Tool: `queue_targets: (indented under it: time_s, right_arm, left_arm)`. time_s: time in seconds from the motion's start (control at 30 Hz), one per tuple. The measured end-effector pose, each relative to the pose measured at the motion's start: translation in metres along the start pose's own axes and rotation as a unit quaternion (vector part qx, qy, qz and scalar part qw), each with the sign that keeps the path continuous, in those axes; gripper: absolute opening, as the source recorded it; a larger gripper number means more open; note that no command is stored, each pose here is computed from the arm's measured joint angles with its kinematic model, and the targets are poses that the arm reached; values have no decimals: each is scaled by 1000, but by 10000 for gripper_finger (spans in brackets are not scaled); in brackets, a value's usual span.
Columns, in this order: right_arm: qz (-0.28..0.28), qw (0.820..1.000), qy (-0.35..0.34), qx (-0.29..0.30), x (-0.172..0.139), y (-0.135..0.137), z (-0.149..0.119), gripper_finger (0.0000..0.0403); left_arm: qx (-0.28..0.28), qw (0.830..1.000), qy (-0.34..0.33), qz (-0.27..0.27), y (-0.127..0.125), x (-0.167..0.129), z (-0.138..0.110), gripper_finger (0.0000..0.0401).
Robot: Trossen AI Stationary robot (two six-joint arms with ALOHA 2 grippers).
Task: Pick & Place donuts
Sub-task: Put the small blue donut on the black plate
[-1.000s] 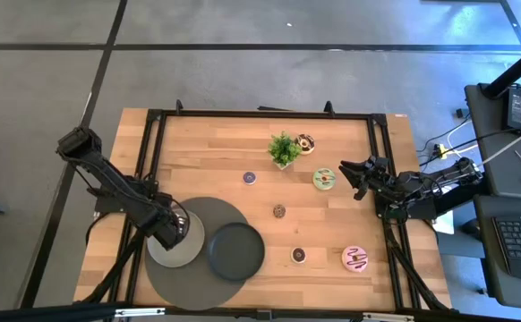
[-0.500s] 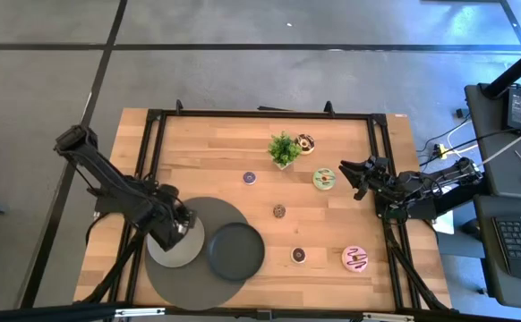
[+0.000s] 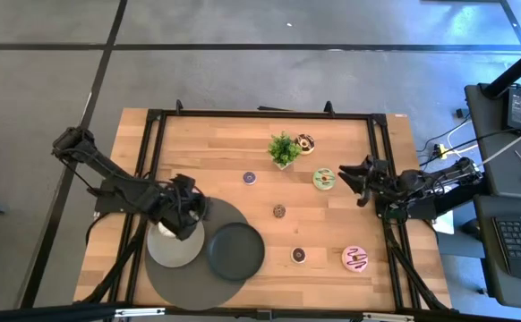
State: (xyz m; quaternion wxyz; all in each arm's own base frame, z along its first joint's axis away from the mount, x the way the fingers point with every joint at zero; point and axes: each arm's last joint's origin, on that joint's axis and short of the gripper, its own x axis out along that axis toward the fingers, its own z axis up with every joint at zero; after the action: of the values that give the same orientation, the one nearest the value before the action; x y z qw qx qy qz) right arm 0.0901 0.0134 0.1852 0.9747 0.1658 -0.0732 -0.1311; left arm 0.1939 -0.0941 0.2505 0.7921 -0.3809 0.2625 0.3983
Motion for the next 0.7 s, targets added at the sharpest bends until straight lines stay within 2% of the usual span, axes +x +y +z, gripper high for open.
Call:
queue_targets:
  time_s: [0.07, 0.2, 0.33, 0.7]
  right_arm:
    - [17, 1000, 9, -3, 0, 3, 4, 132]
    - [12, 999, 27, -16, 2, 5, 9, 132]
    - [24, 997, 59, -33, 5, 7, 2, 132]
    - [25, 990, 138, -31, 15, 11, -15, 132]
  left_arm:
    - [3, 1000, -8, -19, -6, 2, 2, 180]
    - [3, 999, -24, -35, -12, 7, 9, 182]
    - [-17, 998, -41, -42, -16, 12, 17, 182]
    - [11, 993, -82, -78, -31, 26, 40, 182]
